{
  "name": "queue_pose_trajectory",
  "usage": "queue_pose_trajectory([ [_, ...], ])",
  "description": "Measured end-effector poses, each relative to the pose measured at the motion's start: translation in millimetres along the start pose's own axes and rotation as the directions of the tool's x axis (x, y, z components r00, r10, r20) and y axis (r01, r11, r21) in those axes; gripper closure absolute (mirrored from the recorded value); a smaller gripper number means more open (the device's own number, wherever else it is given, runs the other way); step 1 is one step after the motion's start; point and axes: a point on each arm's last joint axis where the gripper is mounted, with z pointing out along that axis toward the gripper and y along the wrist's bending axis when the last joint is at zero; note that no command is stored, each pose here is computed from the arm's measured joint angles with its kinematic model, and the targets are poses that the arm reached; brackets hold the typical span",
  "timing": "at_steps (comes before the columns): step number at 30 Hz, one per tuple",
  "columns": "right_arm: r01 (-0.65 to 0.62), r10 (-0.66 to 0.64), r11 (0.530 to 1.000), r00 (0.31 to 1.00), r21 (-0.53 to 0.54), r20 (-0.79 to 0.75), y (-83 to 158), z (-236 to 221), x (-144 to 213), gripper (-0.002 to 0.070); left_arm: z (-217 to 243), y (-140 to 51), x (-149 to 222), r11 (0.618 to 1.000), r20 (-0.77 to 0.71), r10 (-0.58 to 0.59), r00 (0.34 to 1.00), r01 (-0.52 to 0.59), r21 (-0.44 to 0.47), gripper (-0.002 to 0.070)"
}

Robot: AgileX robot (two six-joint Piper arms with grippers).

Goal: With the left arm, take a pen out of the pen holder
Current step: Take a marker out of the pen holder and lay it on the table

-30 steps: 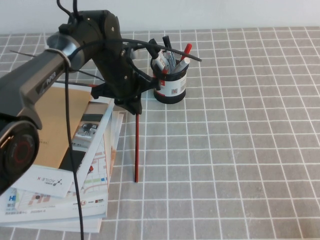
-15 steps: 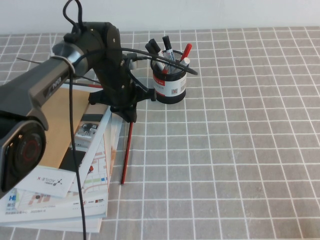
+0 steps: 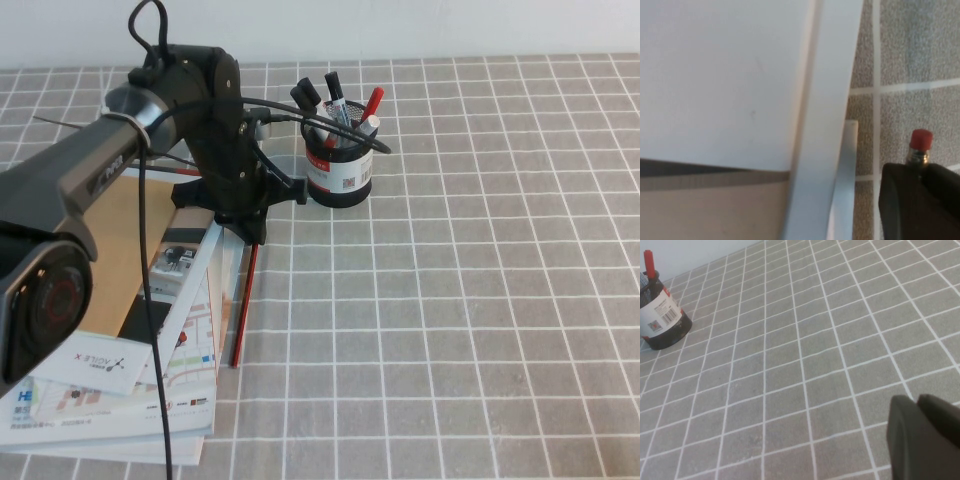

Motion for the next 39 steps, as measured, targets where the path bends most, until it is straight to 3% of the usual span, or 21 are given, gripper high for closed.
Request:
queue_pose_trajectory([
  [10, 0.000, 0.000, 1.000, 1.000, 0.000, 0.000, 0.0, 0.0, 0.0, 0.0689, 4.6, 0.0, 0.1, 1.000, -0.010, -0.024, 1.000, 0.024, 0.002, 0.0631],
  [18, 0.000, 0.000, 1.000, 1.000, 0.000, 0.000, 0.0, 0.0, 0.0, 0.0689, 11.7, -2.2, 0.1, 0.999, -0.027, -0.040, 0.999, 0.041, 0.028, 0.0441],
  [24, 0.000, 0.000, 1.000, 1.000, 0.000, 0.000, 0.0, 0.0, 0.0, 0.0689, 10.4, -2.7, 0.2, 0.999, -0.025, -0.030, 0.999, 0.031, 0.033, 0.0407],
  [34, 0.000, 0.000, 1.000, 1.000, 0.000, 0.000, 0.0, 0.0, 0.0, 0.0689, -56.5, -6.8, 3.2, 0.998, 0.110, 0.018, 0.994, -0.023, 0.053, 0.0417],
  [36, 0.000, 0.000, 1.000, 1.000, 0.000, 0.000, 0.0, 0.0, 0.0, 0.0689, -74.9, -7.8, 5.6, 0.997, 0.148, 0.050, 0.988, -0.058, 0.056, 0.0457],
  [39, -0.005, 0.005, 1.000, 1.000, -0.002, 0.000, 0.2, 0.0, 0.0, 0.0689, -108.6, -9.2, 12.2, 0.990, 0.216, 0.119, 0.969, -0.132, 0.050, 0.0575],
])
